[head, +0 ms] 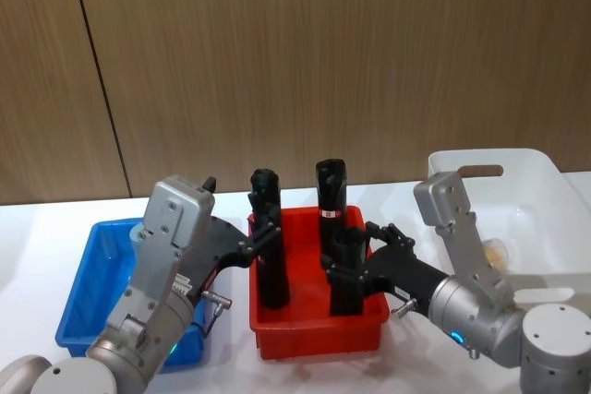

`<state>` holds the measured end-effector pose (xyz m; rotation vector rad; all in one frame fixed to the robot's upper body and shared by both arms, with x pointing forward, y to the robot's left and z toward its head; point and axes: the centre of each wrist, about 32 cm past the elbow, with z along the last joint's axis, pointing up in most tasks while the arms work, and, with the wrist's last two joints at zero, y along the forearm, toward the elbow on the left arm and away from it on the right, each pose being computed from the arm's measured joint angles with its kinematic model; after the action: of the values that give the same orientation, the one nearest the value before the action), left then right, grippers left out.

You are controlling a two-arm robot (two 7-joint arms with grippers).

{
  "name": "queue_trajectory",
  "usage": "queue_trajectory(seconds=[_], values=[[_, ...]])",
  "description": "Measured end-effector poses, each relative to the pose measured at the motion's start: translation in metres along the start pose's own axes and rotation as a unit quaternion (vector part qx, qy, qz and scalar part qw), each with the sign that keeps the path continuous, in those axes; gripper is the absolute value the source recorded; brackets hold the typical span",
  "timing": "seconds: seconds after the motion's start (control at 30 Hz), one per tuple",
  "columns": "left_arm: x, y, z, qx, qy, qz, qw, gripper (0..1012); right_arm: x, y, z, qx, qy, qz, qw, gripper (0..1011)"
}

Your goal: Pick the cotton swabs from the blue box and place them into the white box.

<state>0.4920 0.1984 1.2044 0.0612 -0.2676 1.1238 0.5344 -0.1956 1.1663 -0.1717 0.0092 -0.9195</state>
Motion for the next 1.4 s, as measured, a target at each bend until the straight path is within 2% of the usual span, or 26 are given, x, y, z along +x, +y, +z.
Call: queue_trajectory(seconds=[0.53, 0.97, 1.23, 1.27, 1.37, 1.4], values=[[0.0, 0.0, 0.0, 0.0, 0.0, 0.0, 1.0, 1004, 0.011, 0.013, -0.001, -0.007, -0.008, -0.015, 0.9998, 1001], [0.0, 0.0, 0.0, 0.0, 0.0, 0.0, 1.0, 1004, 0.012, 0.02, -0.006, -0.023, -0.013, -0.005, 0.9996, 996], [0.0, 0.0, 0.0, 0.0, 0.0, 0.0, 1.0, 1004, 0.011, 0.022, -0.006, -0.029, -0.013, 0.006, 0.9995, 838], [0.0, 0.0, 0.0, 0.0, 0.0, 0.0, 1.0, 1004, 0.011, 0.022, -0.006, -0.03, -0.013, 0.007, 0.9995, 783], [0.0, 0.0, 0.0, 0.0, 0.0, 0.0, 1.0, 1004, 0.01, 0.022, -0.006, -0.03, -0.013, 0.009, 0.9994, 710], [0.0, 0.0, 0.0, 0.0, 0.0, 0.0, 1.0, 1004, 0.01, 0.022, -0.006, -0.03, -0.013, 0.01, 0.9994, 652]])
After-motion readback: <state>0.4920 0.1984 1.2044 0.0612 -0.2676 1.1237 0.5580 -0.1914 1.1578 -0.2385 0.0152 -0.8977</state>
